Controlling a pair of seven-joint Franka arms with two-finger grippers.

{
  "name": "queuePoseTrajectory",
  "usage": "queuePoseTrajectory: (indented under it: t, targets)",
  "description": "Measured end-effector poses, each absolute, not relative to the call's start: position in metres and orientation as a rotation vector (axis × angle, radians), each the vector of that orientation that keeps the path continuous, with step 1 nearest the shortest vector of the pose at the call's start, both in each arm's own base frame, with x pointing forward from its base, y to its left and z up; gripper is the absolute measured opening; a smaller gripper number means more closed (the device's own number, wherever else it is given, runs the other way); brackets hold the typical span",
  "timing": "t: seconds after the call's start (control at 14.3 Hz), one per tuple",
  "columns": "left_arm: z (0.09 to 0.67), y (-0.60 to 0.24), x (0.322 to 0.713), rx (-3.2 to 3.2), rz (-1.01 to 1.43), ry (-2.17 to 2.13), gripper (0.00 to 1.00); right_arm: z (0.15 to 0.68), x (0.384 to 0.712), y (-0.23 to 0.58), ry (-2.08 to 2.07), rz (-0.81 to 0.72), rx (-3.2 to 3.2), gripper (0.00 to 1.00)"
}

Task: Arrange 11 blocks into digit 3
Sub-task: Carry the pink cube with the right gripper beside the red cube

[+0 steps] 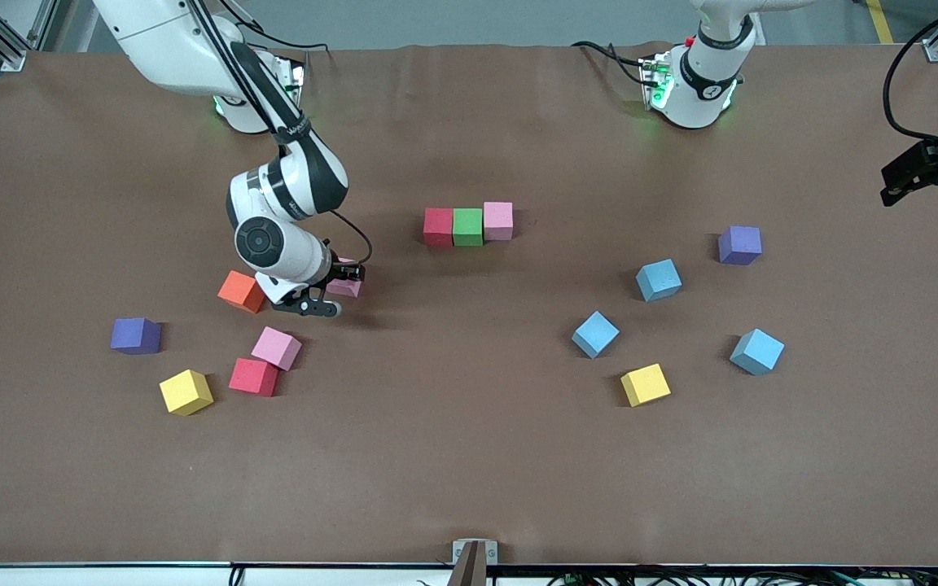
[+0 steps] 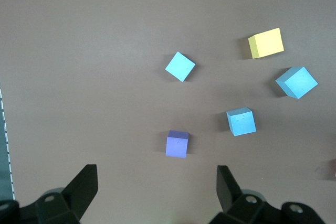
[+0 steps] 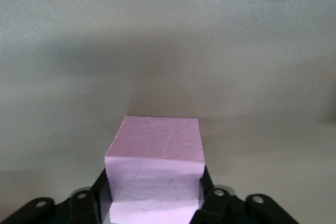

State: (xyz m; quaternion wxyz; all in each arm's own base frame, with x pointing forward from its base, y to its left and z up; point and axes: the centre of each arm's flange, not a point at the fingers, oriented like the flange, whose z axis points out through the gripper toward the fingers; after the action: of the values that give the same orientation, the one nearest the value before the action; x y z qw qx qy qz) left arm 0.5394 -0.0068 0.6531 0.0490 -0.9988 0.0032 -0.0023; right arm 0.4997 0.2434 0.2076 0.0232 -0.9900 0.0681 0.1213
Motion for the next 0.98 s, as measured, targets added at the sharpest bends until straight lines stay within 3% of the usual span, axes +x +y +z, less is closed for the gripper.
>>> queuePoseTrajectory:
  t: [0.07,0.14,0.56,0.77,0.98]
  targets:
    - [0.652,-0.013,0.540,-3.043,-0.006,0.026,1.00,0.209,0.500,0.243,0.211,0.374,-3.065,0.56]
    - [0.650,-0.017,0.540,-3.043,-0.002,0.038,1.00,0.209,0.500,0.243,0.211,0.374,-3.065,0.55]
    - [0.644,-0.016,0.545,-3.044,-0.015,0.038,1.00,0.236,0.525,0.259,0.176,0.258,-3.039,0.55]
    - [0.642,-0.016,0.546,-3.044,-0.014,0.039,1.00,0.260,0.539,0.295,0.103,0.175,-3.016,0.54]
    - [0.641,-0.017,0.547,-3.044,-0.015,0.040,1.00,0.261,0.536,0.345,-0.024,0.194,-3.023,0.54]
